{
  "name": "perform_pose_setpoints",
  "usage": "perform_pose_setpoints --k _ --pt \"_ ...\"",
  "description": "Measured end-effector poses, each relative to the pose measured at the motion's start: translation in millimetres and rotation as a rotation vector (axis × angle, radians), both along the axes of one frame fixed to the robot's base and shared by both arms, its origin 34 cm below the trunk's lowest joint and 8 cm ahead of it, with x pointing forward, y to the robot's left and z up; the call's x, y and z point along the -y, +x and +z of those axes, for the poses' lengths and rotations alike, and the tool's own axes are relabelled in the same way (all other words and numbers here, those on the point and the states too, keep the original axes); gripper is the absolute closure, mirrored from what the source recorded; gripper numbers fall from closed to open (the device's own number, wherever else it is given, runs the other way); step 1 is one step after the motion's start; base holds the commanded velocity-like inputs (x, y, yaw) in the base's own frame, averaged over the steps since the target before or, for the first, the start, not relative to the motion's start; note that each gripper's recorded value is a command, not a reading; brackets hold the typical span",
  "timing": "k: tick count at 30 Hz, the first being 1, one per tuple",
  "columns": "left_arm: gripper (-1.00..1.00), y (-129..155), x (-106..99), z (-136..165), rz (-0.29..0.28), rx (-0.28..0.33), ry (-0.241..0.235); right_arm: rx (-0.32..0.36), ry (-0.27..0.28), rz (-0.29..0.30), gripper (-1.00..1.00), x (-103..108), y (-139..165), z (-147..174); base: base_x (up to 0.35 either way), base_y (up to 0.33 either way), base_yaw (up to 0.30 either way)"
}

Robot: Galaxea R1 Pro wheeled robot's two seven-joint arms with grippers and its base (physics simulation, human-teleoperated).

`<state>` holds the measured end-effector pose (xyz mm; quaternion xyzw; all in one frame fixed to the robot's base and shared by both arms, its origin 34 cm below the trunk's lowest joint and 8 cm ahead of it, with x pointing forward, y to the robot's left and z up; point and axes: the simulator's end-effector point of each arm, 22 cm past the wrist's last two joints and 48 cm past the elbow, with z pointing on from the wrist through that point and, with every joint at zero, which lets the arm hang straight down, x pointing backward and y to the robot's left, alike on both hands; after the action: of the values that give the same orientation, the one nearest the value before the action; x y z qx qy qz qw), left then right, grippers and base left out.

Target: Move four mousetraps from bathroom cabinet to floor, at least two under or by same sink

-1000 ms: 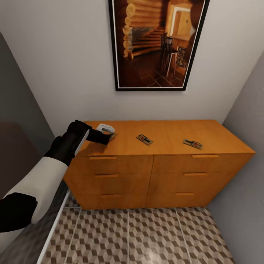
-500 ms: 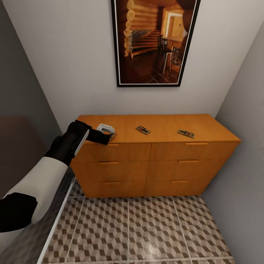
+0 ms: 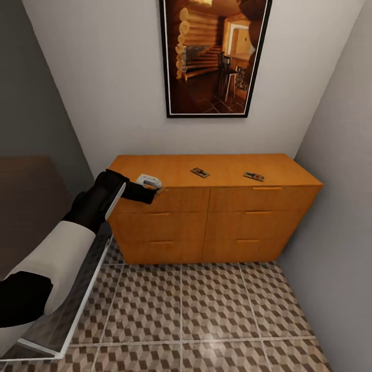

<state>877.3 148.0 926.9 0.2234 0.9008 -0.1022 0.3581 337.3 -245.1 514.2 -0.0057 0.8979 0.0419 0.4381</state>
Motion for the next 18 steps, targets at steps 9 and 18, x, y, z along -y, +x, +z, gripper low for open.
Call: perform_pose_setpoints --k 9,18 --pt "1.0 -0.2 -0.2 -0.7 0.001 -0.002 0.0 0.0 0.0 0.0 1.0 0.0 0.0 0.0 -0.289 0.0 0.0" --pt "1.0 -0.6 -0.5 -1.0 0.001 -0.003 0.0 0.001 0.0 0.0 1.0 0.1 -0.1 0.2 -0.17 0.0 0.0"
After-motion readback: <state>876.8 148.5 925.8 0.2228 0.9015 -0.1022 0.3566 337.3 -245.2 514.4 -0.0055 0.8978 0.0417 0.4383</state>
